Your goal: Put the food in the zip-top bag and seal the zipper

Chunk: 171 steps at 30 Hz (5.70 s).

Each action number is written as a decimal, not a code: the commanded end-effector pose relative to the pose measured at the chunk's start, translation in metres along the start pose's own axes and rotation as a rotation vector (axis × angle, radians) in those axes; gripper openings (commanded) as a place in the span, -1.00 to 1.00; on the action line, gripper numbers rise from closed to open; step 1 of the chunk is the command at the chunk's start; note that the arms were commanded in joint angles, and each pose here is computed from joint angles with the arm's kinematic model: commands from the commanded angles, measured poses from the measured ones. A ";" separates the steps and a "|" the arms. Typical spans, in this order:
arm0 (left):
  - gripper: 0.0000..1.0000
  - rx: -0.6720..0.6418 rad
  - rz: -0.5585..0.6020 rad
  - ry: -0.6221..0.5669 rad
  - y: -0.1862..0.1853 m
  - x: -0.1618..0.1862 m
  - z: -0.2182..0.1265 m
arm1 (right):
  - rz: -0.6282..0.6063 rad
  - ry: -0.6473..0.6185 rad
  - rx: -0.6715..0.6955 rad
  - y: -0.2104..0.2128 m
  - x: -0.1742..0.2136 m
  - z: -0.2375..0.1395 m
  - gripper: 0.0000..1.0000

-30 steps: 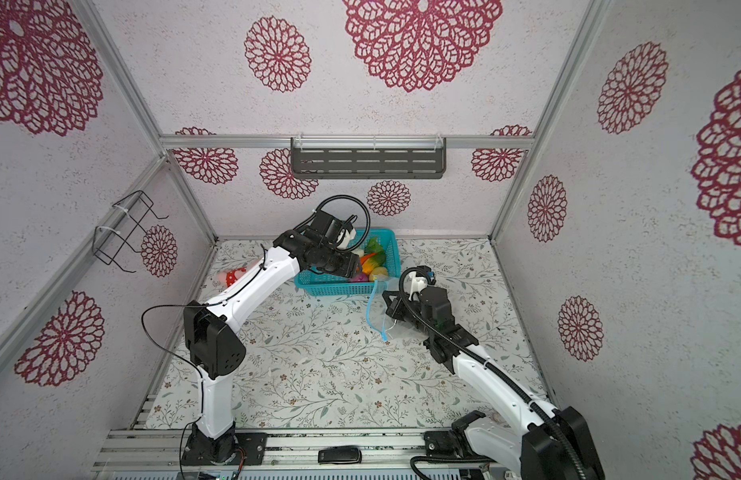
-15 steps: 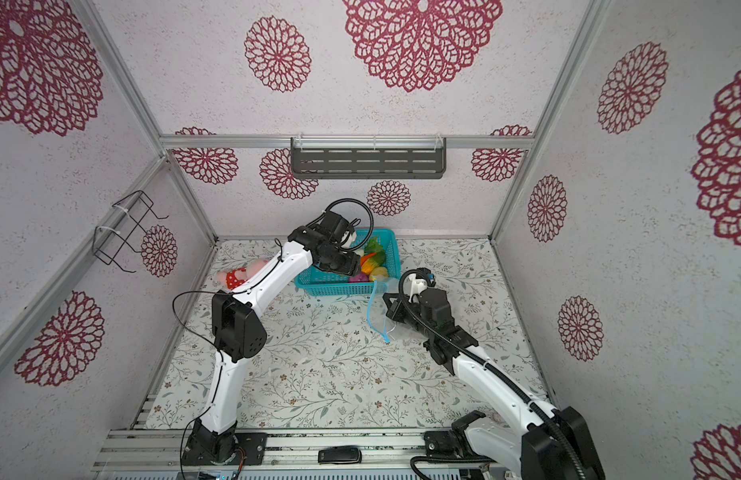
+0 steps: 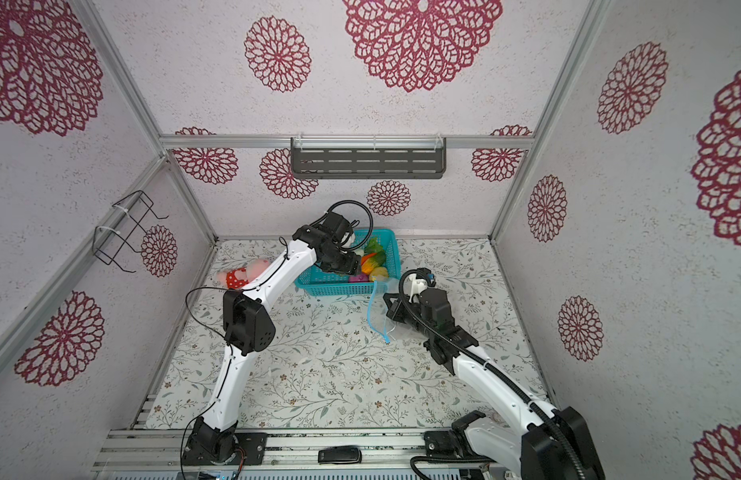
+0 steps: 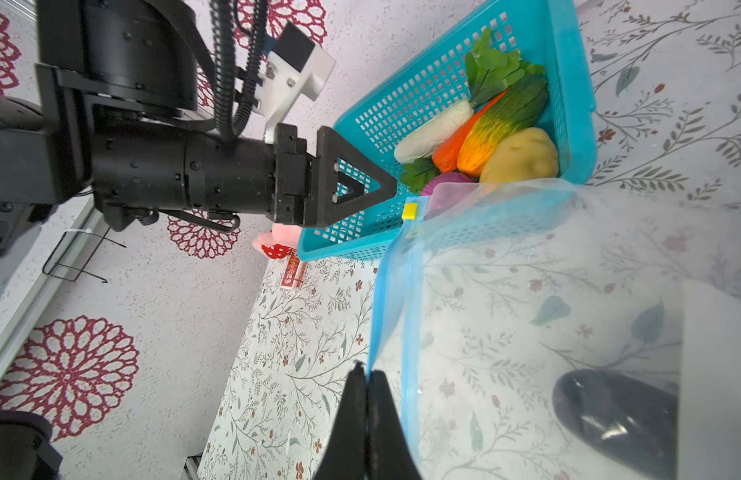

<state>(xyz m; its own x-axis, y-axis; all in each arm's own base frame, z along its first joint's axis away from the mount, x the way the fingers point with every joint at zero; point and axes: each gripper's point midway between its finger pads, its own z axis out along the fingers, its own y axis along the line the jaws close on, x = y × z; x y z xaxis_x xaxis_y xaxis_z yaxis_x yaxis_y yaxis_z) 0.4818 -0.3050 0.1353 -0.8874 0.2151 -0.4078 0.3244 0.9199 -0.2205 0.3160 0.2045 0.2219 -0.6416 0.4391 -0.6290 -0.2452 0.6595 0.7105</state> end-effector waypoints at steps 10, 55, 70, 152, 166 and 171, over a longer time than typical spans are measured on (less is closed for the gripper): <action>0.55 -0.017 -0.069 0.046 0.013 0.009 0.023 | -0.040 -0.038 -0.040 0.027 -0.027 -0.007 -1.00; 0.58 -0.074 -0.217 0.042 0.031 0.015 0.054 | -0.043 -0.002 0.064 0.025 -0.036 -0.013 -1.00; 0.58 -0.063 -0.238 0.047 0.033 0.018 0.084 | -0.040 0.009 0.069 0.022 -0.033 -0.009 -1.00; 0.36 0.010 -0.145 -0.012 0.024 -0.006 0.083 | -0.011 0.059 0.043 0.022 -0.021 0.006 -1.00; 0.07 -0.058 -0.161 -0.034 0.052 0.000 0.042 | -0.028 0.062 0.040 0.022 -0.020 0.009 -1.00; 0.05 -0.056 -0.167 -0.042 0.057 0.001 0.028 | -0.037 0.057 0.036 0.020 -0.019 0.009 -1.00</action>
<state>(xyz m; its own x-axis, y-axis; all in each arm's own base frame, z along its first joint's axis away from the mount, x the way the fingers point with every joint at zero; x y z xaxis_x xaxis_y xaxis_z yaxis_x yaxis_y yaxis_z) 0.5044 -0.2647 0.0634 -0.9384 0.0451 -0.3427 0.1302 0.9645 -0.2296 0.3268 0.2118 0.2297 -0.7085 0.3817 -0.5936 -0.1898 0.7071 0.6811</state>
